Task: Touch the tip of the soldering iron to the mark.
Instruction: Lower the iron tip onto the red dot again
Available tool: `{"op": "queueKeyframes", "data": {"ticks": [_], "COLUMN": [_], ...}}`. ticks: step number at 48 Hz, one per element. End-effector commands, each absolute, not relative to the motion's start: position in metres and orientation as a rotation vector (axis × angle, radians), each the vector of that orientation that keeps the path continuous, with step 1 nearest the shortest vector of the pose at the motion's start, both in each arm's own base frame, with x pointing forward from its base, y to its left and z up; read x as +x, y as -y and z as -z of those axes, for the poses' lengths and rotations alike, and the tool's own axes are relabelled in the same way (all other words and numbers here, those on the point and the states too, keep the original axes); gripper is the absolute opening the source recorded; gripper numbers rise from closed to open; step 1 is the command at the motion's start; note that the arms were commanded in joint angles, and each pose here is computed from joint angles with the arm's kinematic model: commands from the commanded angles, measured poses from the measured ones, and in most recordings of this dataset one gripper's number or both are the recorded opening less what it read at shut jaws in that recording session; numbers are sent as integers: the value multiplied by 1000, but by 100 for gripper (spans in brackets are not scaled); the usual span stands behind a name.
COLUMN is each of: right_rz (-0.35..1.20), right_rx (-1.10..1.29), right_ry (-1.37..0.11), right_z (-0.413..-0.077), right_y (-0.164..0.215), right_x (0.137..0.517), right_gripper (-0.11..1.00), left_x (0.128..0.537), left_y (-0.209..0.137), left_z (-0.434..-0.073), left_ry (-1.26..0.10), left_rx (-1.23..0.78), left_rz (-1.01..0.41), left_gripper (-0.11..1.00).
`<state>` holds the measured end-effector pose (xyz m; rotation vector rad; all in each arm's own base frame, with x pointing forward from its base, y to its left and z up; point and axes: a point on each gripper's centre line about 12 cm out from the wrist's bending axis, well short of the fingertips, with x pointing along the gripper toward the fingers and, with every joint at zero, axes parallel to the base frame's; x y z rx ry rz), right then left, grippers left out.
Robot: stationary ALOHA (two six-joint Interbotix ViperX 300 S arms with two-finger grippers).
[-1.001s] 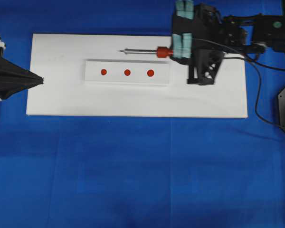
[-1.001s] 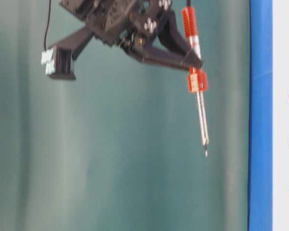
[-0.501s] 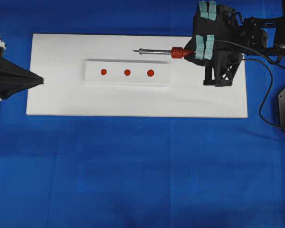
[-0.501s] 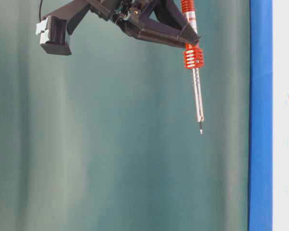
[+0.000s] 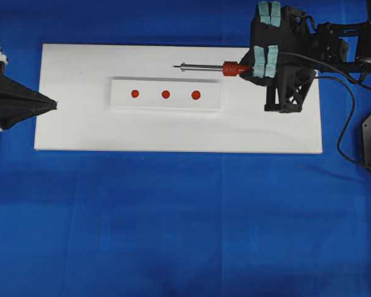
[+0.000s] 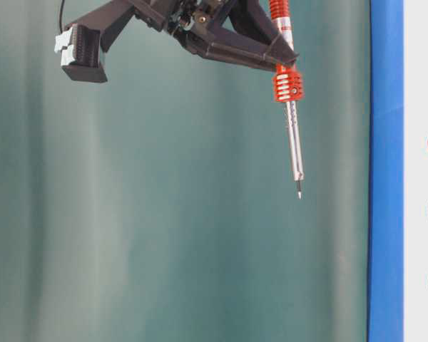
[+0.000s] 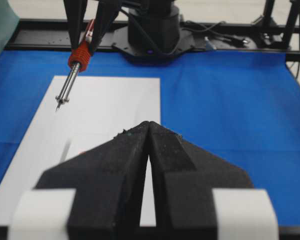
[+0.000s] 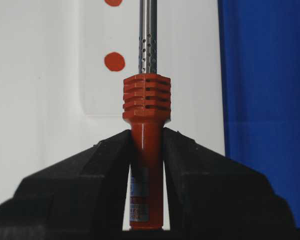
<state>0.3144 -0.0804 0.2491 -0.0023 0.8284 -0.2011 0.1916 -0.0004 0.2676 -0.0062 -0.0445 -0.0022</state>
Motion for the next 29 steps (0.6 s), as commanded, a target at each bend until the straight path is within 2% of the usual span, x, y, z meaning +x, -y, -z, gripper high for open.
{"op": "queueKeyframes", "data": {"ticks": [1,20,29], "right_rz": [204,204,191], "right_rx": [-8,-5,-1], "right_ry": [-795,-804,-852], "right_z": [-259,-255,-233], "right_y": [81,82,81], "right_x": [317,320,329], "right_gripper": [6,6,6], "left_x": [193,193,193], "left_y": [1,1,1], "left_z": [-271,-271,-271], "left_ry": [54,55,54], "left_rx": [-8,-5,-6], "left_rz": [4,4,4], "left_gripper": [0,0,0]}}
